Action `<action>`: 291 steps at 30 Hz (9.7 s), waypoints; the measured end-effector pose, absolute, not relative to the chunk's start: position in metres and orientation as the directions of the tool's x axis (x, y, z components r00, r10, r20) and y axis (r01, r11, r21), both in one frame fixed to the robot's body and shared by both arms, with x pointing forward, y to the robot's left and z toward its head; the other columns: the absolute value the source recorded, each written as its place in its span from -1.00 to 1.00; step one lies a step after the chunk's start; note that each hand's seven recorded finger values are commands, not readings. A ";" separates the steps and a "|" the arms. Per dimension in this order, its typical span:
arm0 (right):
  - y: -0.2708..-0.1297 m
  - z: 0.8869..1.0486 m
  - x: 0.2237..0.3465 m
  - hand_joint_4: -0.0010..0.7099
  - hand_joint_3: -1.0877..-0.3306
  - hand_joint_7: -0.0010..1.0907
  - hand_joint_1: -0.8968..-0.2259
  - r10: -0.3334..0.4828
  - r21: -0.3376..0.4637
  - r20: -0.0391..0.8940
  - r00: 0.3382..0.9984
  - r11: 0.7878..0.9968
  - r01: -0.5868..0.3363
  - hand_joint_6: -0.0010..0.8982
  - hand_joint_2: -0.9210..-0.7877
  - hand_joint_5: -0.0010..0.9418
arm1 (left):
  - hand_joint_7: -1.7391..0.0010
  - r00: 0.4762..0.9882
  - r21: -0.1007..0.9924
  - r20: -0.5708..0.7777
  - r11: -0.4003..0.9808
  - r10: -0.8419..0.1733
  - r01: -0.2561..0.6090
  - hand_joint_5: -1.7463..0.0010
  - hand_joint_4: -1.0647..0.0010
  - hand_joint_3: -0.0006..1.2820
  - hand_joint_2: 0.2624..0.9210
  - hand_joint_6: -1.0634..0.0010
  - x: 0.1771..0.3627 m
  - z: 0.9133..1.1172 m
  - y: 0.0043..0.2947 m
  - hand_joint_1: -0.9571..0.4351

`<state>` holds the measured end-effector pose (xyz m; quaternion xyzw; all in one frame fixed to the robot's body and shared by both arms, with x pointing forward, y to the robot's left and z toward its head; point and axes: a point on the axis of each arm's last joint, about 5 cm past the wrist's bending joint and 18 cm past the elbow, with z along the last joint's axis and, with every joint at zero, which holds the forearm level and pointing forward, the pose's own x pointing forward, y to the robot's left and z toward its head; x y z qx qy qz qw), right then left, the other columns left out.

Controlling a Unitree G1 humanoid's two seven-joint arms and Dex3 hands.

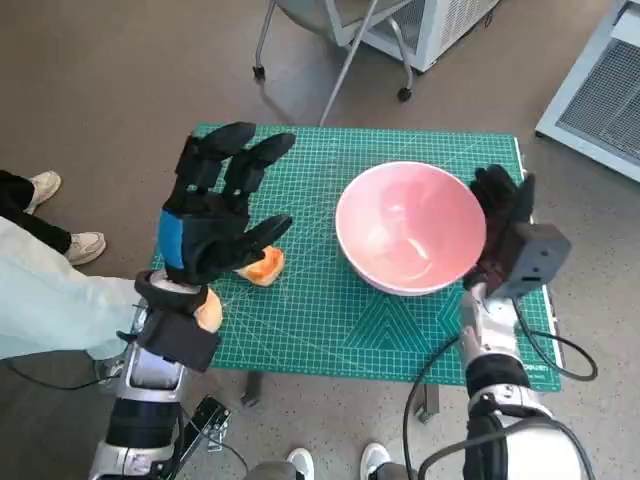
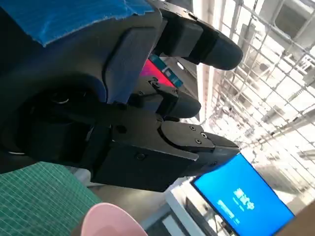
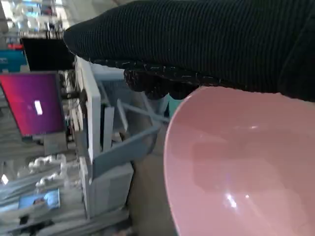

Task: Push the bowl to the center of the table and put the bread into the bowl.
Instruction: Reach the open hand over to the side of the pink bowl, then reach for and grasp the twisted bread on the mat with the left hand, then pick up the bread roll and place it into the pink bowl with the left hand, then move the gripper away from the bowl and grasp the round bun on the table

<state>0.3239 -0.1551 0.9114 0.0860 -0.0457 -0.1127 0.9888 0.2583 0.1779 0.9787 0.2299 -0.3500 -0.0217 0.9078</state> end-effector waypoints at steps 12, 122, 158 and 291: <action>-0.136 0.920 0.330 -0.30 -0.70 0.60 0.15 -0.153 0.202 0.057 0.987 0.970 0.138 -1.00 -1.00 -1.00 | 0.14 0.763 0.446 0.624 0.879 -0.171 -0.168 0.30 0.51 -0.83 0.98 0.51 0.252 0.975 0.186 0.27; -0.190 0.966 0.303 0.01 -0.29 0.35 -0.07 0.143 -0.170 0.767 0.625 0.985 -0.018 -0.83 -1.00 -0.97 | 0.56 0.827 0.658 -0.497 -0.735 -0.261 0.164 0.85 -0.29 -0.67 1.00 -0.36 0.347 0.978 0.195 0.36; -0.190 0.964 0.301 0.00 -0.30 0.37 -0.05 0.125 -0.153 0.765 0.632 0.988 -0.010 -0.85 -1.00 -0.98 | -0.38 0.908 0.945 -0.154 -0.326 -0.390 0.020 -0.30 -0.14 -0.88 0.99 -0.32 0.357 1.063 0.207 0.38; -0.177 0.966 0.298 0.03 -0.43 0.53 -0.08 0.179 -0.152 0.742 0.646 0.984 -0.098 -0.90 -1.00 -0.99 | 0.98 0.814 0.881 -0.375 -0.444 -0.444 0.164 0.99 -0.02 -0.99 0.47 -0.22 0.228 1.050 0.266 0.36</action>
